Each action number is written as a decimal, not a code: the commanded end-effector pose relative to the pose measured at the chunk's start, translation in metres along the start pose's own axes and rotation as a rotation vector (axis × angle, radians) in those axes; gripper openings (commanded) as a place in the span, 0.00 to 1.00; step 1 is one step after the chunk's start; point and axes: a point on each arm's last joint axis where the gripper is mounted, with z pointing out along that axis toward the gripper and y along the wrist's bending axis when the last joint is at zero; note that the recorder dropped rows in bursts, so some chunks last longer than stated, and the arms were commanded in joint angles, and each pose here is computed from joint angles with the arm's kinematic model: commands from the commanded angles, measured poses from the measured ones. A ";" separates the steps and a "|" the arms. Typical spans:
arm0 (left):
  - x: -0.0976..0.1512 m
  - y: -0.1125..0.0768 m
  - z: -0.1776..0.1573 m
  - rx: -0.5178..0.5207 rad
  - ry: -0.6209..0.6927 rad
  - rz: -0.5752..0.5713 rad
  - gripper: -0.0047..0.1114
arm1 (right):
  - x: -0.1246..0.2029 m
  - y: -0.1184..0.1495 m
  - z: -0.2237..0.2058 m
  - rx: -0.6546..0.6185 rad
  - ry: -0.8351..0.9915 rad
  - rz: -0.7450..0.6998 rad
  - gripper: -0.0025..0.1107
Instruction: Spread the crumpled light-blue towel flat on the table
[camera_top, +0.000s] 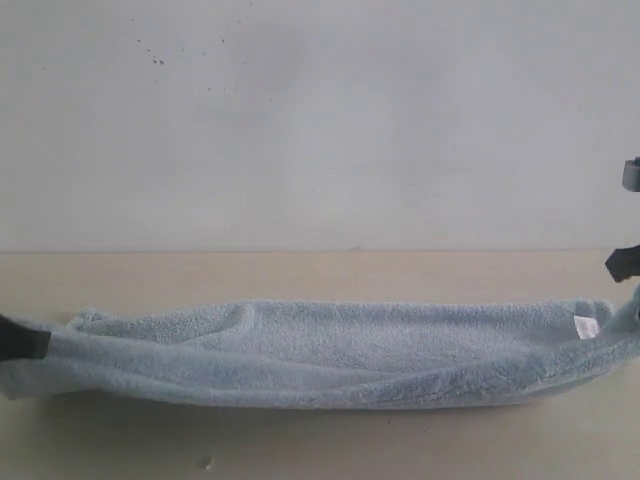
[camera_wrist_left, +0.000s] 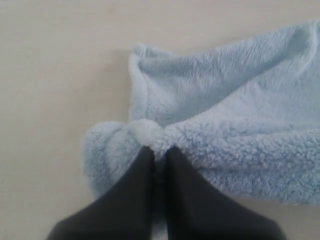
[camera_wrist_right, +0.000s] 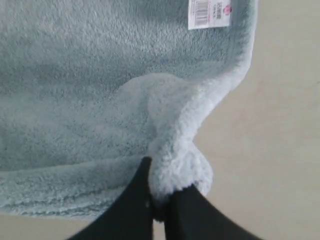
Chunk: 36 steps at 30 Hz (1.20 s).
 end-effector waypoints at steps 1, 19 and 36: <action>0.028 0.005 0.001 -0.048 0.104 0.008 0.08 | 0.015 0.000 0.012 -0.016 0.064 0.005 0.02; 0.065 0.001 -0.004 0.012 0.420 0.091 0.74 | 0.060 0.015 0.029 -0.158 0.370 0.087 0.19; -0.007 -0.024 0.008 0.245 -0.152 -0.026 0.70 | -0.006 0.030 -0.004 -0.273 0.002 0.089 0.31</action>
